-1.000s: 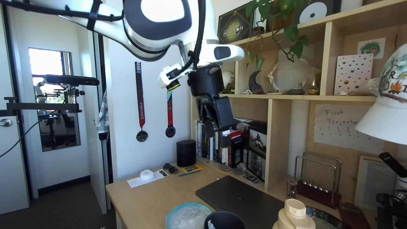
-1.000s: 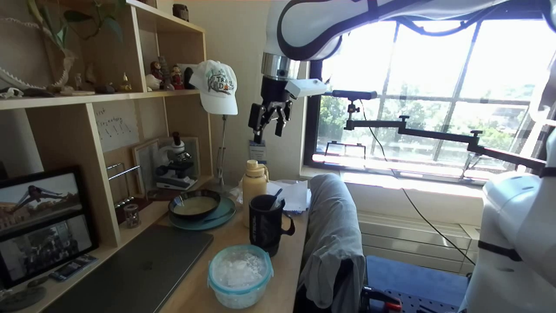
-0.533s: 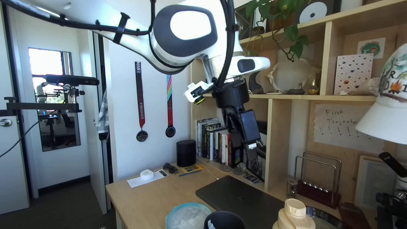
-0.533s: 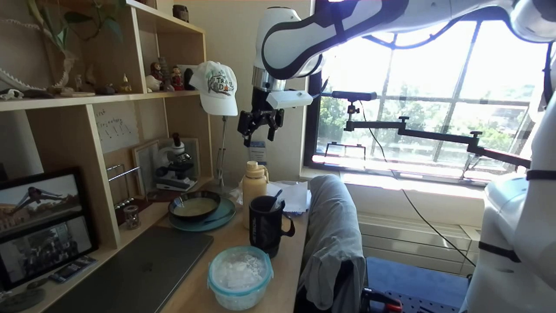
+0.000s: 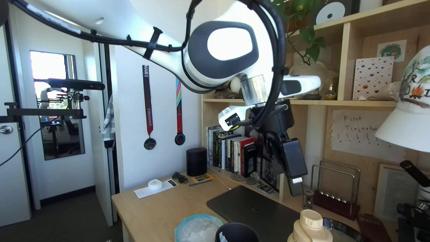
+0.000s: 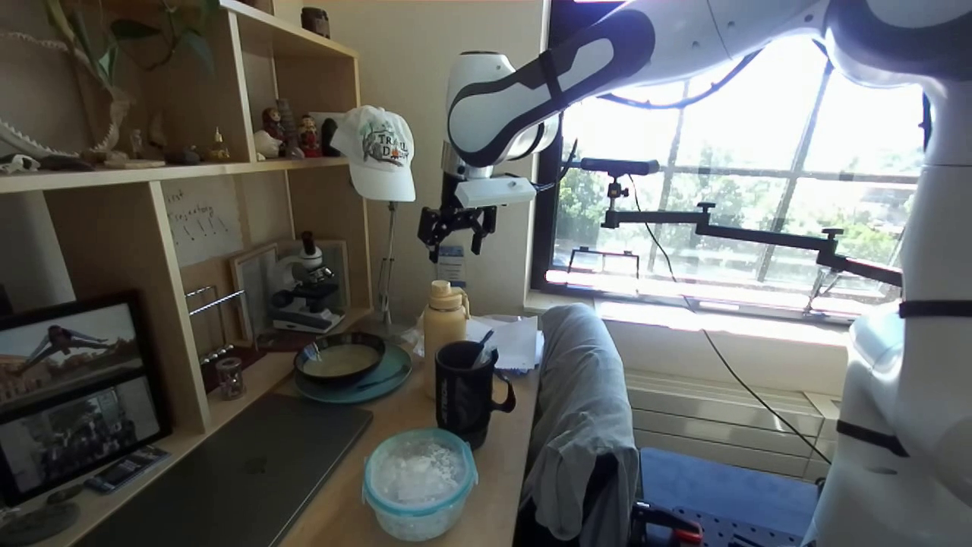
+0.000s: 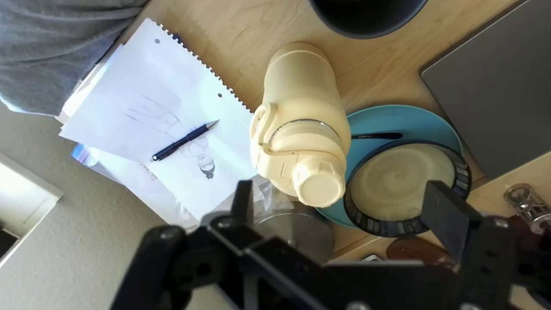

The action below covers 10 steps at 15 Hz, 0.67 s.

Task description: Move the bottle to the left side of the desk

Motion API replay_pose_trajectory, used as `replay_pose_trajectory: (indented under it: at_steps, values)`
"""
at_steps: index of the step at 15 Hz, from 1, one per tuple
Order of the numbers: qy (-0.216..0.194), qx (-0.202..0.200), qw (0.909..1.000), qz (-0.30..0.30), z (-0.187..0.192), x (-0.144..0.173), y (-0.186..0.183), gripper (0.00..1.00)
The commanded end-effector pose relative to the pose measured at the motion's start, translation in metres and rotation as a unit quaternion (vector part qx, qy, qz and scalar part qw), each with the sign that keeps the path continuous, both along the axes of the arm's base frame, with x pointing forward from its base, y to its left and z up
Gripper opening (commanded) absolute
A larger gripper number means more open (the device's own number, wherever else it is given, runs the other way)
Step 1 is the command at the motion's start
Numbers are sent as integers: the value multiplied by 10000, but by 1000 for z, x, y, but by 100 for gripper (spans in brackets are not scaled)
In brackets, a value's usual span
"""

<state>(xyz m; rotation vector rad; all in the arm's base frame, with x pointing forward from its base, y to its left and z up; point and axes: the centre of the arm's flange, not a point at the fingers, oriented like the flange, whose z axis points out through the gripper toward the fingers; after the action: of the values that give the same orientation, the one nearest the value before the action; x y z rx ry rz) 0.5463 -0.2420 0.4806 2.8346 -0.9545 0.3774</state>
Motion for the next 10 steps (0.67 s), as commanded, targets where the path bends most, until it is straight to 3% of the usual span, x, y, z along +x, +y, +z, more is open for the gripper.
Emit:
replay_pose_trajectory:
  at_steps: [1,10]
  values:
    - [-139,-69,9995,-284,-12,17,-17,100]
    - [-336,163,9983,-437,-46,34,-40,100]
